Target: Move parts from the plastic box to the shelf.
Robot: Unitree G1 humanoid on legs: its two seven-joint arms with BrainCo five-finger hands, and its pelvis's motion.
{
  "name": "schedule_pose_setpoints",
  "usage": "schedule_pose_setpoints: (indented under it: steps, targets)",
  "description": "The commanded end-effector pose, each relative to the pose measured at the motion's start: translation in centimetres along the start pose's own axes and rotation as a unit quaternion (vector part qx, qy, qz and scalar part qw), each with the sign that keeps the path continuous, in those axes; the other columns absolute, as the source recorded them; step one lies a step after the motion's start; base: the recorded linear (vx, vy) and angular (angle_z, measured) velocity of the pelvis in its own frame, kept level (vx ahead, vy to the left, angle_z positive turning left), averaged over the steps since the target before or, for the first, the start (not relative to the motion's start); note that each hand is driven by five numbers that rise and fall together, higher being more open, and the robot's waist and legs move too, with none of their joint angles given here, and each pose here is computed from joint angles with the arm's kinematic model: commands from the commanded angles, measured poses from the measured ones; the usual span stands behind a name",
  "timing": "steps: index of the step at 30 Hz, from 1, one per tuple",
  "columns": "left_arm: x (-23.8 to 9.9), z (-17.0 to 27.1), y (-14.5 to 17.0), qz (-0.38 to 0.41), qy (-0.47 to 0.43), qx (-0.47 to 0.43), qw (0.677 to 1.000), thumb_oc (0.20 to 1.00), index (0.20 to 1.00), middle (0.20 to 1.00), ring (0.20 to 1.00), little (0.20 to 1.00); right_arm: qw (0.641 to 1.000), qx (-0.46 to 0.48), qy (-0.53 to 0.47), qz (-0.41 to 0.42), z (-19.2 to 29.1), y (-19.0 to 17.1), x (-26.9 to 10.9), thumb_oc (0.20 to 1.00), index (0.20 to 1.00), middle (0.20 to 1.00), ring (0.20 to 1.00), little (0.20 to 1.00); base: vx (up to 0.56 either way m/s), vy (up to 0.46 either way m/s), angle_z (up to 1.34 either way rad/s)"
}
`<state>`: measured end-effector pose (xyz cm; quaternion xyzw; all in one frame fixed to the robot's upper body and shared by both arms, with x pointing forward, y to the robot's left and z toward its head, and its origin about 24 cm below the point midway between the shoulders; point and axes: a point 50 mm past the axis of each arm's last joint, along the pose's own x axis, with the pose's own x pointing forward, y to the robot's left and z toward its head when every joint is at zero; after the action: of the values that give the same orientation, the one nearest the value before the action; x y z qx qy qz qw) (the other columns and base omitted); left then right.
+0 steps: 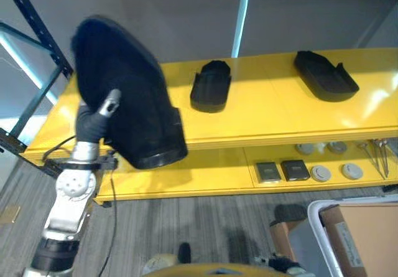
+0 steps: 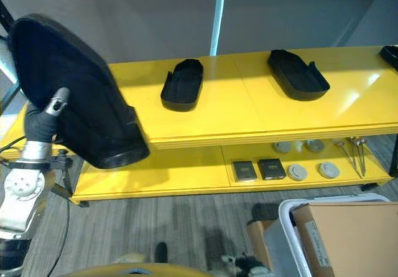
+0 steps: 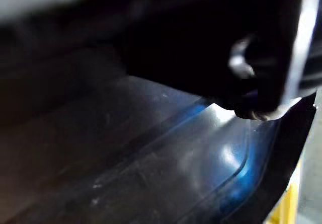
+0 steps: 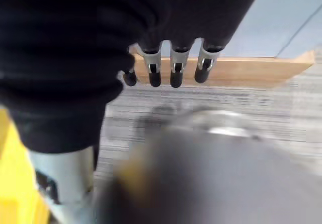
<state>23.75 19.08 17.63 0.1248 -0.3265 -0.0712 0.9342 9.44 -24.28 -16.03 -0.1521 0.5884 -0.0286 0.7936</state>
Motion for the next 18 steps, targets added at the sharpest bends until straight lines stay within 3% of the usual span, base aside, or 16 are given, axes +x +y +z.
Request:
schedule_pose_setpoints:
  steps: [1,10,13,18]
  targets:
    - [0.4,1.7,0.5,0.017,-0.049,-0.016,0.999,0.2,0.2,0.2,0.2,0.2,0.999,-0.03,0.001,0.027,0.1,1.2,0.0,1.0,1.0,1.0,1.0,1.0,0.18,-0.095,0.13]
    - [-0.3,1.4,0.9,0.045,-0.035,-0.027,0.998,0.2,0.2,0.2,0.2,0.2,0.999,-0.025,-0.003,-0.021,1.2,-1.2,0.1,1.0,1.0,1.0,1.0,1.0,0.13,-0.022,0.48]
    - [-1.1,0.6,1.9,0.075,-0.013,-0.018,0.997,0.2,0.2,0.2,0.2,0.2,0.998,0.052,-0.029,-0.013,2.3,-0.9,0.1,1.0,1.0,1.0,1.0,1.0,0.23,0.258,0.4]
    - [-1.5,0.7,3.6,0.093,-0.002,0.05,0.994,0.2,0.2,0.2,0.2,0.2,0.998,0.041,-0.033,-0.021,1.8,-1.3,0.1,1.0,1.0,1.0,1.0,1.0,0.21,0.39,0.02]
